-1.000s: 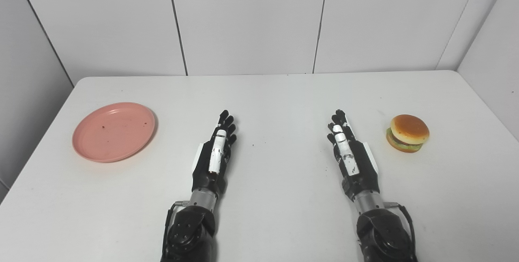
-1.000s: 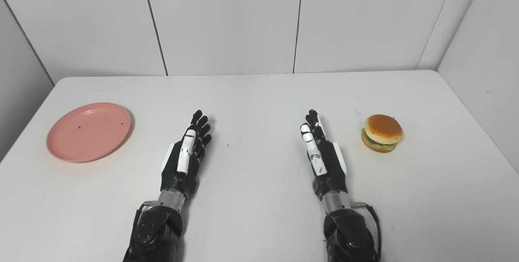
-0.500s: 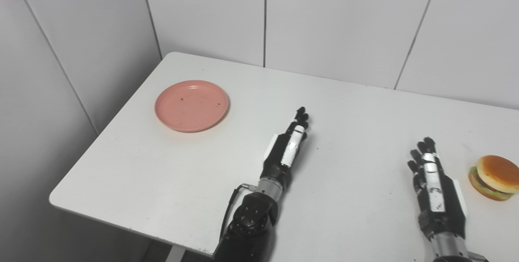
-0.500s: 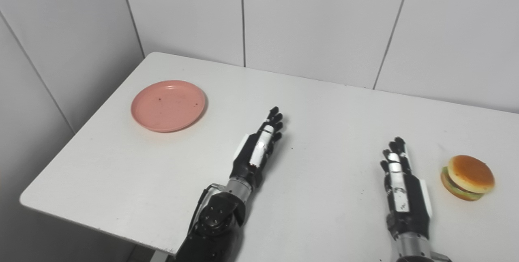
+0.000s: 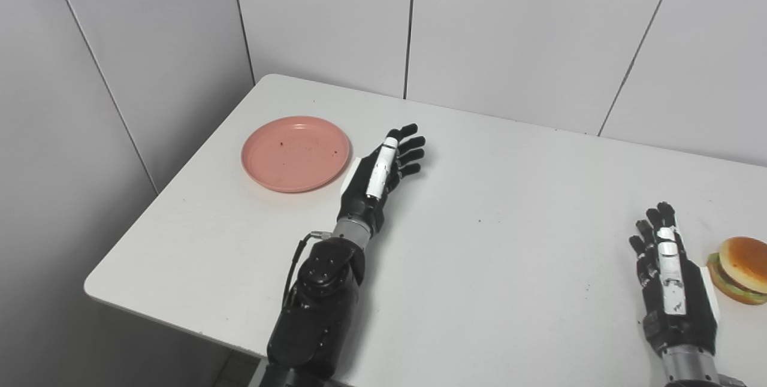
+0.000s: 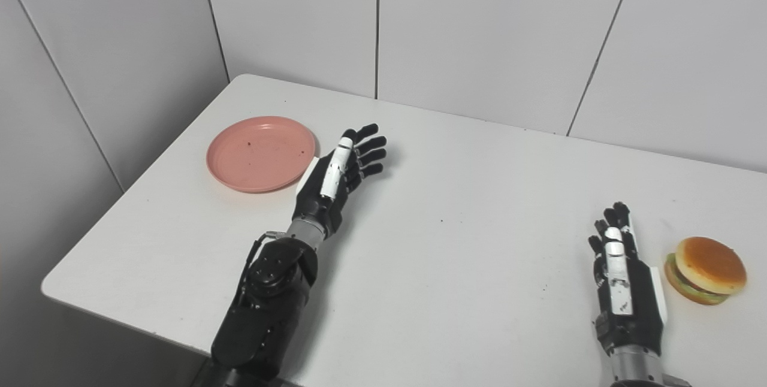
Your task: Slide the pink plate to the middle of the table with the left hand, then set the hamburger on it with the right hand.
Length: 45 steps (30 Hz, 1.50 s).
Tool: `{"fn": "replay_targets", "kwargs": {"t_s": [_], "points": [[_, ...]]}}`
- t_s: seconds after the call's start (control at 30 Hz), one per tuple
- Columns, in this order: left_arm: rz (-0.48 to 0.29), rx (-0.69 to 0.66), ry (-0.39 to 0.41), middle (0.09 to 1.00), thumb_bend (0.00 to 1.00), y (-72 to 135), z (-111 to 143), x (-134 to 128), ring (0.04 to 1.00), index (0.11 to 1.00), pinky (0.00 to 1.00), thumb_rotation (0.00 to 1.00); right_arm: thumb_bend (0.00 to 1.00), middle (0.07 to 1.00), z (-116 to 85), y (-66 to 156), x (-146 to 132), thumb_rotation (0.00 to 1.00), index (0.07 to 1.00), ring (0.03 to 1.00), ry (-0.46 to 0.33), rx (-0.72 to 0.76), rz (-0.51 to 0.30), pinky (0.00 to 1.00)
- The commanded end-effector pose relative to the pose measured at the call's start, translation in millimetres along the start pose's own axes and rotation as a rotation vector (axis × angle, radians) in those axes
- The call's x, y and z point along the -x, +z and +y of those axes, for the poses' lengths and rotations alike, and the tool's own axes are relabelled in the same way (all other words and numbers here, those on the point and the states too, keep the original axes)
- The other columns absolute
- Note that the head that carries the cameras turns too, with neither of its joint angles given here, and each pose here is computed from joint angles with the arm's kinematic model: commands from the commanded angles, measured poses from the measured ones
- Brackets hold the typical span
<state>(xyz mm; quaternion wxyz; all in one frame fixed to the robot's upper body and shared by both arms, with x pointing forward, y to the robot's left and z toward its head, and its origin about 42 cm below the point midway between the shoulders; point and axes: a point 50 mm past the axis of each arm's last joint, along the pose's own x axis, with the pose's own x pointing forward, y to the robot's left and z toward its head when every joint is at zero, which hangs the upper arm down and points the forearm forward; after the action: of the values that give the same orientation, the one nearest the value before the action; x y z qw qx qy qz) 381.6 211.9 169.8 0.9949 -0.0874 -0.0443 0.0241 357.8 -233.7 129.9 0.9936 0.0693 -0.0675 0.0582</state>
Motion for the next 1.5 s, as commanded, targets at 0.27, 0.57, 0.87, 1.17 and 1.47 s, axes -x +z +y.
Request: {"fn": "replay_targets", "kwargs": {"t_s": [0.27,0.57,0.87,1.17,1.47], "points": [[-0.156,-0.046,0.123,0.762,0.59,65.6,55.7,-53.3,0.777,0.746,0.76,1.0,0.52,1.0,12.5,0.1,0.2,0.81,1.0,0.991,0.012,-0.008,-0.043,1.0],[-0.2,-0.15,0.238,0.734,0.49,86.7,127.9,-82.1,0.749,0.717,0.73,1.0,0.49,1.0,14.9,-1.4,-0.4,0.78,1.0,0.983,0.003,-0.023,-0.045,1.0],[-0.158,-0.178,0.302,0.726,0.45,92.8,178.2,-102.1,0.751,0.708,0.75,1.0,0.47,0.999,18.8,0.0,0.8,0.77,1.0,0.975,0.006,-0.004,-0.043,0.99],[-0.161,-0.277,0.273,0.761,0.49,89.9,227.8,-107.4,0.783,0.732,0.78,1.0,0.52,0.999,19.1,1.2,-0.2,0.77,1.0,0.979,0.012,-0.001,-0.032,1.0],[-0.101,-0.264,0.328,0.752,0.46,77.5,249.3,-106.3,0.772,0.723,0.75,1.0,0.48,0.999,19.4,1.5,0.1,0.72,1.0,0.98,0.008,-0.005,-0.054,0.98]]}}
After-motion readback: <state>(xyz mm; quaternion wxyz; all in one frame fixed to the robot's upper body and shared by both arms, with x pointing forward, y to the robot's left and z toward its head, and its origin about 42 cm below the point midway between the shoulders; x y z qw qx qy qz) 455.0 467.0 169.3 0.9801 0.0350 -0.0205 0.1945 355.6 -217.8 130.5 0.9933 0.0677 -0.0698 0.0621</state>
